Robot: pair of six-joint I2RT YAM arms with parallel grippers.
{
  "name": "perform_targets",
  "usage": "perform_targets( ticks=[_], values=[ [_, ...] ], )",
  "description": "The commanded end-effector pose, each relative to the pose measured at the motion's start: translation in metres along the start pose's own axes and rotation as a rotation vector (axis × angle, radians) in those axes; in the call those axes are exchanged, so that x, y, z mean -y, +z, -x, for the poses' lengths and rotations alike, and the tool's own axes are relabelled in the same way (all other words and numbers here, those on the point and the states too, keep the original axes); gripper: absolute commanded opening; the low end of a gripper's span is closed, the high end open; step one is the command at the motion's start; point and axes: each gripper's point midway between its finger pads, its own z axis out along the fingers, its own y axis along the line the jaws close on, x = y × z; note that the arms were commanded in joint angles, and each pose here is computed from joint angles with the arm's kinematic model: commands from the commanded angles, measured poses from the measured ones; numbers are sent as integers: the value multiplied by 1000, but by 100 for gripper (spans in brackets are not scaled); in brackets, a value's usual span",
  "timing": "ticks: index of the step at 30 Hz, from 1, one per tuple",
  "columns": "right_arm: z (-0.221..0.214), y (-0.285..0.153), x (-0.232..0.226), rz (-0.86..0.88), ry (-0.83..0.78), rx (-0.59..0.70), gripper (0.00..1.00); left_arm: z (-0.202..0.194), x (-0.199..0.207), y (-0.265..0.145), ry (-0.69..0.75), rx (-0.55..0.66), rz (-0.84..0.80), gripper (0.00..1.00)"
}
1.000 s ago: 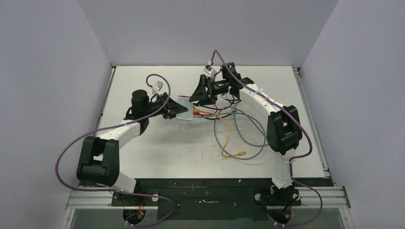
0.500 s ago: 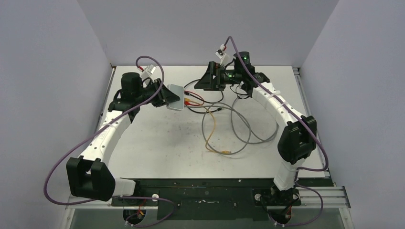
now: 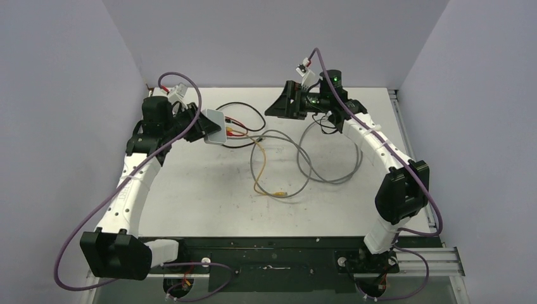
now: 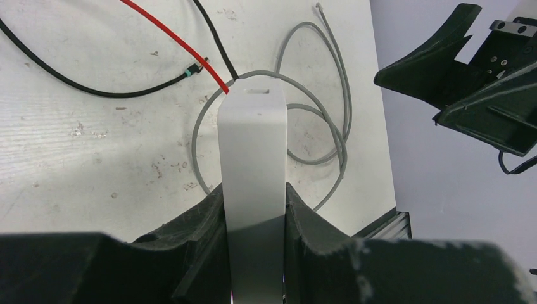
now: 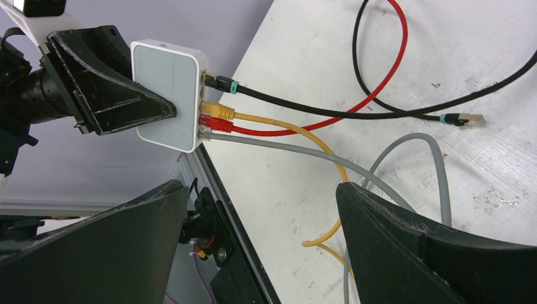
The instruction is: Pull the plug from the switch port
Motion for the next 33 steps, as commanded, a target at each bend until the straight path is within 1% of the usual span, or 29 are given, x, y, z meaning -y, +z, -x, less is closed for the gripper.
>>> perform_targets(
  ticks=[1, 6, 11, 21, 28, 30, 33],
  values=[
    [13, -11, -20, 33, -65, 55, 90, 15, 29, -20, 66, 92, -131, 0],
    [8, -10, -20, 51, -67, 43, 90, 7, 50, -18, 74, 41, -302, 0],
    [4, -12, -26, 86, -77, 46, 90, 2, 65, -19, 80, 3, -421, 0],
    [-1, -16, -25, 82, -83, 39, 90, -7, 70, -10, 12, -47, -544, 0],
    [9, -21, -31, 89, -109, 75, 90, -14, 74, -10, -22, -79, -622, 0],
    [13, -22, -28, 61, -105, 88, 90, -16, 73, -9, -27, -85, -624, 0],
    [24, -30, -20, -29, -106, 150, 90, -19, 72, -7, -35, -98, -626, 0]
  ],
)
